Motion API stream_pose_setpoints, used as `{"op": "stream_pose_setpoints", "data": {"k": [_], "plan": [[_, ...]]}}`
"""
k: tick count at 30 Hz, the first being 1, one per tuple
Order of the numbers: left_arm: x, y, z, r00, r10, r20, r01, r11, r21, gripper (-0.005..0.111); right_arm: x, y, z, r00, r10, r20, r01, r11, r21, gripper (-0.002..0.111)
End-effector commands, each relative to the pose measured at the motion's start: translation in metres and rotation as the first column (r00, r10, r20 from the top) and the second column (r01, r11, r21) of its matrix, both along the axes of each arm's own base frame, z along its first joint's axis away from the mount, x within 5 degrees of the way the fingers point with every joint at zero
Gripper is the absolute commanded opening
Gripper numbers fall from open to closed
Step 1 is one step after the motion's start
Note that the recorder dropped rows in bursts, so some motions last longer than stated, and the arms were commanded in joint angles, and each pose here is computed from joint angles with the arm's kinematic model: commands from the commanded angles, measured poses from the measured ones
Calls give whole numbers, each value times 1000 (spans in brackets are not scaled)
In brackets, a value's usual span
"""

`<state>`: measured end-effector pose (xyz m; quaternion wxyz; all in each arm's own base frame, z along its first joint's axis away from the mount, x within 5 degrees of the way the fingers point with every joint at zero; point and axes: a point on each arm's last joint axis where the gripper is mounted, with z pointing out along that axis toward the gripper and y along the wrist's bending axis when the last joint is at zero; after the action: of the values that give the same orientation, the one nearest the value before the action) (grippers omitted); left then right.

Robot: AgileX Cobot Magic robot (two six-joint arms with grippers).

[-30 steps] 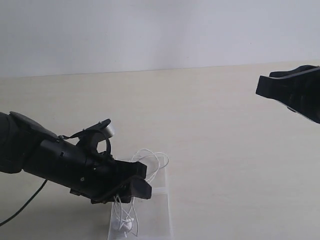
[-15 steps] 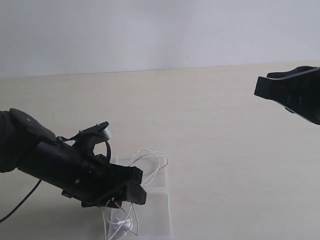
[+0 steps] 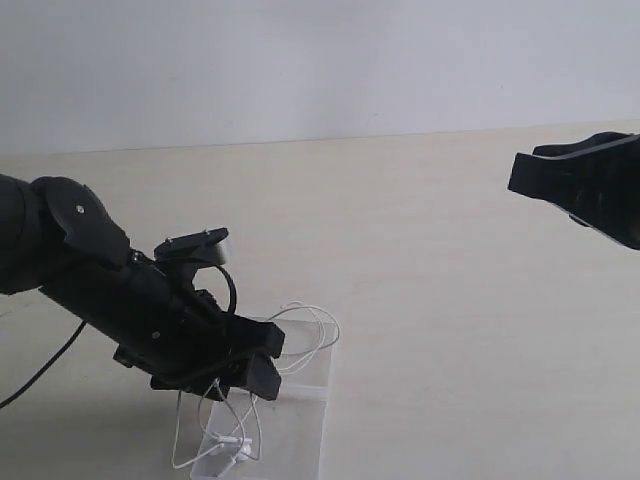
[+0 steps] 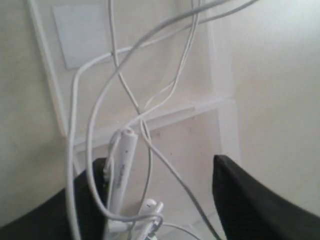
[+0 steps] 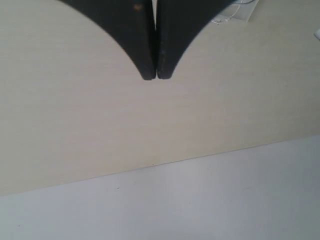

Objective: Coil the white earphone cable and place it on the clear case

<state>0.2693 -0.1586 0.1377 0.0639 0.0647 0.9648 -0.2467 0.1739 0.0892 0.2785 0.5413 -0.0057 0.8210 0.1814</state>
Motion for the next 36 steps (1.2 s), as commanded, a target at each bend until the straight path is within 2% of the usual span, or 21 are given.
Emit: {"op": "stream_pose_setpoints", "data": {"k": [1,9,20,24,31,36], "plan": [[0,-3,7,1000,-22,-8,22,1000,4,58,0,-1,0,1000,3,4,-3,1000,-9,0],[-6,7,2,996,-41,-81,50,991,120,58,0,-1,0,1000,5,7,-5,1000,-14,0],[-12,5,4,989,-51,-139,66,992,105,58,0,-1,0,1000,4,5,-4,1000,-11,0],[-18,-6,15,987,-112,-117,124,987,101,58,0,-1,0,1000,4,5,-4,1000,-11,0],[-15,-10,27,984,-160,-74,174,946,274,58,-1,0,0,1000,7,4,-7,1000,-9,0],[-10,-11,32,989,-137,-62,149,945,292,58,-1,0,0,1000,7,4,-7,1000,-8,0]]}}
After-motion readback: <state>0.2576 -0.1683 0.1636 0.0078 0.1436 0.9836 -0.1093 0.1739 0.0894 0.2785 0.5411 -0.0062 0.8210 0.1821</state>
